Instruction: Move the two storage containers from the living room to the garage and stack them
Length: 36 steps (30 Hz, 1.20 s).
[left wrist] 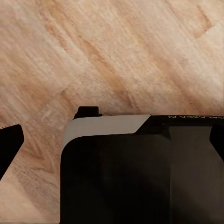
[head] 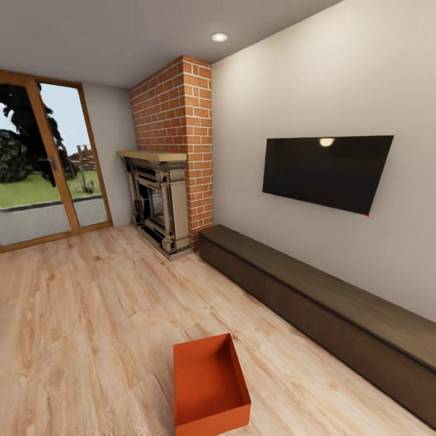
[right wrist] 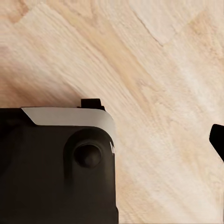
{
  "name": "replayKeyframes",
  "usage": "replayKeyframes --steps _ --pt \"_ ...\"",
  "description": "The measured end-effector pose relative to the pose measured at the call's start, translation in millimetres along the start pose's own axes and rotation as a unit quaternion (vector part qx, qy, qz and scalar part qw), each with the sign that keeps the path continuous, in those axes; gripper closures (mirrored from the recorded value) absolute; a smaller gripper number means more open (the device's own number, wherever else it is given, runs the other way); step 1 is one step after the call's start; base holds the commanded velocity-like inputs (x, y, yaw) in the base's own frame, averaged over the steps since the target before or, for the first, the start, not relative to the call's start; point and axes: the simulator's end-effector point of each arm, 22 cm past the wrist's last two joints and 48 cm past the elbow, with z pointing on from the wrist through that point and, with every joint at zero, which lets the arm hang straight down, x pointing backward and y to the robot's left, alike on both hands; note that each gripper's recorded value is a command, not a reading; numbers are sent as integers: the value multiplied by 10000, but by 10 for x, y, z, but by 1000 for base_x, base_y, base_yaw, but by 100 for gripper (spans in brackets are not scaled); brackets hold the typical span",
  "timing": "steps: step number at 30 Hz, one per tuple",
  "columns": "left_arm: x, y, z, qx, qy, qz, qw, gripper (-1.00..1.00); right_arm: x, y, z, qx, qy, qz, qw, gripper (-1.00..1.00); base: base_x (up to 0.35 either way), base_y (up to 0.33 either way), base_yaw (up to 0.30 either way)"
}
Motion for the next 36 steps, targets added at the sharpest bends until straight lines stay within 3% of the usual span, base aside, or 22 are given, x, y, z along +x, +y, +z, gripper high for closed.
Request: replayKeyframes --steps 12,36 --pt "1 -2 -2 5 -2 0 10000 -100 1 -1 -1 1 0 11 10000 -100 44 0 247" --pt "1 -3 -2 5 -2 -7 10000 -100 3 -1 -2 2 2 13 10000 -100 291 0 7"
